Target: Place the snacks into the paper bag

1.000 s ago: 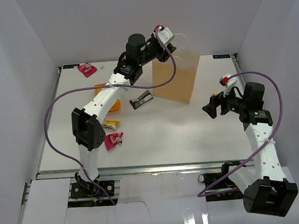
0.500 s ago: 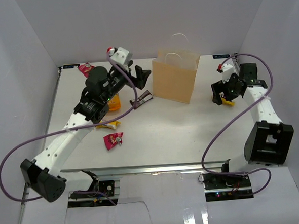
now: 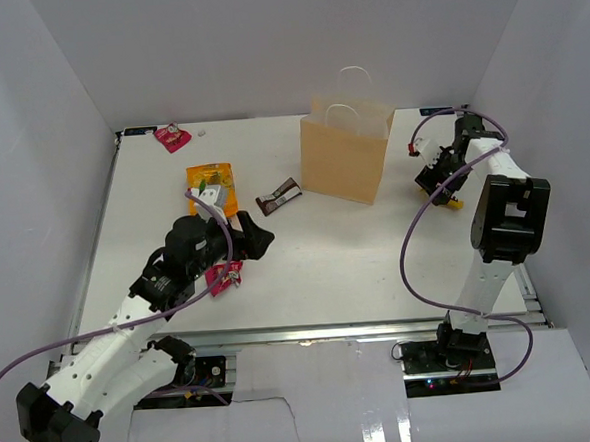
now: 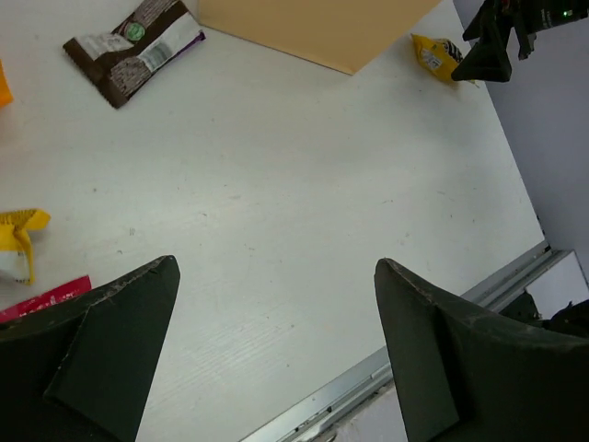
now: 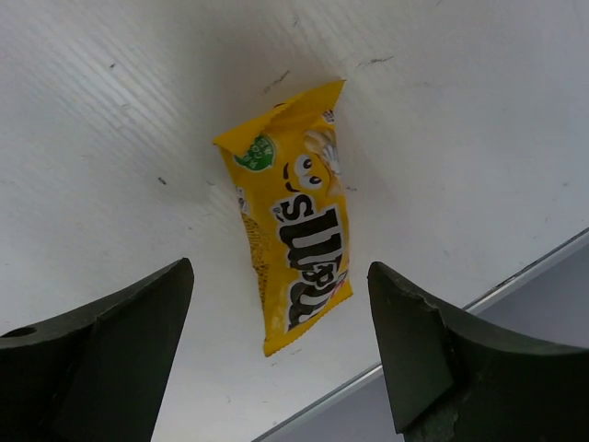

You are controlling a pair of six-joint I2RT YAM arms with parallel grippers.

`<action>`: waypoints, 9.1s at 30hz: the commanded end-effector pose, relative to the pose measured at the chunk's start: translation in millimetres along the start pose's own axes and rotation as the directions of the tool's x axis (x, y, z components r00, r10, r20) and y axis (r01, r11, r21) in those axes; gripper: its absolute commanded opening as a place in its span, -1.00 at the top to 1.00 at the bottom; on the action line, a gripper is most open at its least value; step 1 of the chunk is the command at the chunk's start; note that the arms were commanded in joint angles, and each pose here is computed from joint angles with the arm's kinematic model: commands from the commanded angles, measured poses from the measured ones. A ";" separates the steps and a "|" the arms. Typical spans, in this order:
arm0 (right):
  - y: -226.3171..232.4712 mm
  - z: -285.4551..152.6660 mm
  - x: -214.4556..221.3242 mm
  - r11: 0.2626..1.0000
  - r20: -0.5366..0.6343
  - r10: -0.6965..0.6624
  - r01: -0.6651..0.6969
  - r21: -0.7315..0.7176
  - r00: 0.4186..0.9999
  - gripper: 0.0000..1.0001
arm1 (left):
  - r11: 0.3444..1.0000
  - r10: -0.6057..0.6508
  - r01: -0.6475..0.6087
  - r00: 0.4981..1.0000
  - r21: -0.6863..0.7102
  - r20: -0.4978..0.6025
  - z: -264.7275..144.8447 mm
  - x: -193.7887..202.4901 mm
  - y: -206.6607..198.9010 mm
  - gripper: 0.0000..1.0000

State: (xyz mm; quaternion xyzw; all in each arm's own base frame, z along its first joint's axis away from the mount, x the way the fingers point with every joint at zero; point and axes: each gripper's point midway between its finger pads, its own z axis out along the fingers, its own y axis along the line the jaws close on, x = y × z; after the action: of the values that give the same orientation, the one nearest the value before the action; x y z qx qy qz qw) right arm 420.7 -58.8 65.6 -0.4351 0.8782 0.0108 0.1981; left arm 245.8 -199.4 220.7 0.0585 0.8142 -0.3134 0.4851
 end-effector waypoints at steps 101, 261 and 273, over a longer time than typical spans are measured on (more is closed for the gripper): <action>184.2 -191.1 -133.7 0.980 0.786 0.164 -0.005 -0.201 0.596 -0.25 | 0.336 -0.717 0.626 0.655 -0.704 0.240 -11.3 108.4 165.6 0.70; 59.1 -246.6 -318.6 0.994 0.898 0.106 -0.040 -0.098 0.428 0.79 | 0.454 -0.652 0.692 0.687 -0.561 0.320 -6.5 44.8 143.1 -0.75; 63.7 -230.3 -297.6 0.991 0.872 0.137 -0.056 -0.126 0.470 0.15 | 0.298 -0.707 0.671 0.633 -0.679 0.316 14.9 51.9 161.6 -0.79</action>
State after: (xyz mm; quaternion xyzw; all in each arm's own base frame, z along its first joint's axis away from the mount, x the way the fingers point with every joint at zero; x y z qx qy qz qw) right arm 468.4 172.8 337.9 -0.3222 0.7022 0.2904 0.5647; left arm 291.1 -93.7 92.8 -0.4758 0.8275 -0.1319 0.2672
